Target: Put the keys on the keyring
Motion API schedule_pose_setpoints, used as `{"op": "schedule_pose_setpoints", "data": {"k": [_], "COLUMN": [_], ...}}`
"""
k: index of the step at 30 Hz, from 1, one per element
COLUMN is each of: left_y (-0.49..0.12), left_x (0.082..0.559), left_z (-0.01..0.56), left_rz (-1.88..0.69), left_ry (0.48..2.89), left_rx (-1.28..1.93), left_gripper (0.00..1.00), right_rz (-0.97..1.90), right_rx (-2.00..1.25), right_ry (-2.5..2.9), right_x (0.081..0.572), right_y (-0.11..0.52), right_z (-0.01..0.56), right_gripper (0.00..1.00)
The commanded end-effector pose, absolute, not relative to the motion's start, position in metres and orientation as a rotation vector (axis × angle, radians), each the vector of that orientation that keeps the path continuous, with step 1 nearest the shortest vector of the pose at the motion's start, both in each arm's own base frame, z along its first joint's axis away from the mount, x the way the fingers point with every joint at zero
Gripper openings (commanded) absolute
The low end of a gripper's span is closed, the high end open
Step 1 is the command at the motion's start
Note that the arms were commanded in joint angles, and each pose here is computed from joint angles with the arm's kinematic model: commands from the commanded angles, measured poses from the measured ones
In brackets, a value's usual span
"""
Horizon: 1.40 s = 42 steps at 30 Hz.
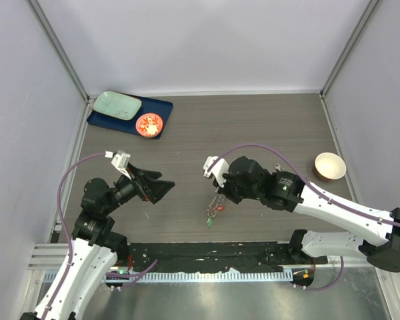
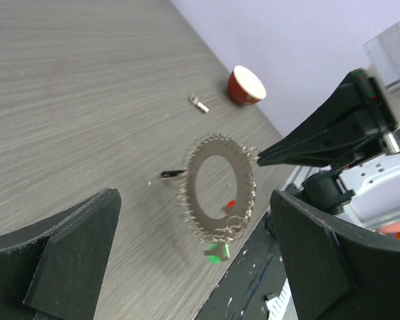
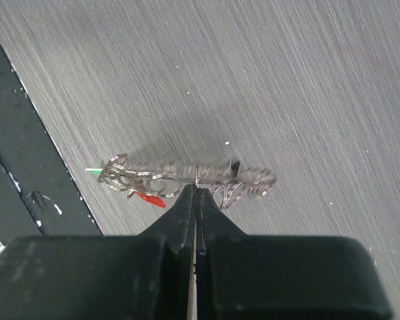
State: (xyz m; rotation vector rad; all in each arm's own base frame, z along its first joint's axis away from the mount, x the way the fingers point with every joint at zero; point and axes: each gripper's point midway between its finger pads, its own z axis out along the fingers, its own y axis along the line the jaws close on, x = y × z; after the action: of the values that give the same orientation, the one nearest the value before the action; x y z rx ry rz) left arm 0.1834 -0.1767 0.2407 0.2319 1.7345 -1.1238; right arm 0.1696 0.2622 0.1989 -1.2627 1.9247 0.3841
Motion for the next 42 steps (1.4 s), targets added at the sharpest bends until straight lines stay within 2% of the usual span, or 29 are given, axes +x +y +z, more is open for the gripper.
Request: {"op": "schedule_pose_setpoints", "data": {"k": [1,6,10,16,23,28,29,33,35,37,39,42], "left_y": [-0.182,-0.195,-0.215,-0.256,-0.289,-0.303,-0.305,-0.312,-0.314,-0.315,-0.316,-0.319], "left_x": [0.184,0.188,0.201,0.2,0.184,0.174,0.174,0.169,0.164,0.165,0.165,0.166], "left_z": [0.281,0.281,0.279,0.269,0.24,0.229,0.225,0.225,0.224,0.224,0.224,0.221], "left_rz": [-1.178,-1.206,-1.122,-1.049,-1.052,-1.082,-1.096,-1.115,-1.141,-1.151,-1.156,-1.175], "left_ry": [1.535,1.503,1.444,1.329,1.197,1.136,1.146,1.082,1.058,1.053,1.04,1.046], "left_rx": [0.254,0.26,0.308,0.565,0.953,1.135,1.152,1.236,1.265,1.263,1.263,1.262], "left_gripper": [1.0,1.0,1.0,1.0,0.99,0.91,0.85,0.73,0.59,0.57,0.5,0.48], "right_rz": [0.417,0.439,0.392,0.333,0.393,0.431,0.427,0.425,0.469,0.485,0.493,0.503], "right_rx": [-1.336,-1.363,-1.332,-1.232,-1.28,-1.309,-1.308,-1.317,-1.345,-1.357,-1.358,-1.365], "right_ry": [1.827,1.789,1.782,1.796,1.762,1.738,1.736,1.727,1.714,1.709,1.704,1.7], "right_x": [0.162,0.159,0.167,0.184,0.175,0.17,0.17,0.17,0.164,0.162,0.162,0.161], "right_y": [0.262,0.264,0.262,0.255,0.256,0.259,0.259,0.259,0.263,0.265,0.267,0.27], "right_z": [0.226,0.232,0.234,0.234,0.223,0.219,0.219,0.219,0.218,0.218,0.218,0.217], "right_gripper": [0.01,0.01,0.01,0.01,0.01,0.01,0.01,0.01,0.01,0.01,0.01,0.01]}}
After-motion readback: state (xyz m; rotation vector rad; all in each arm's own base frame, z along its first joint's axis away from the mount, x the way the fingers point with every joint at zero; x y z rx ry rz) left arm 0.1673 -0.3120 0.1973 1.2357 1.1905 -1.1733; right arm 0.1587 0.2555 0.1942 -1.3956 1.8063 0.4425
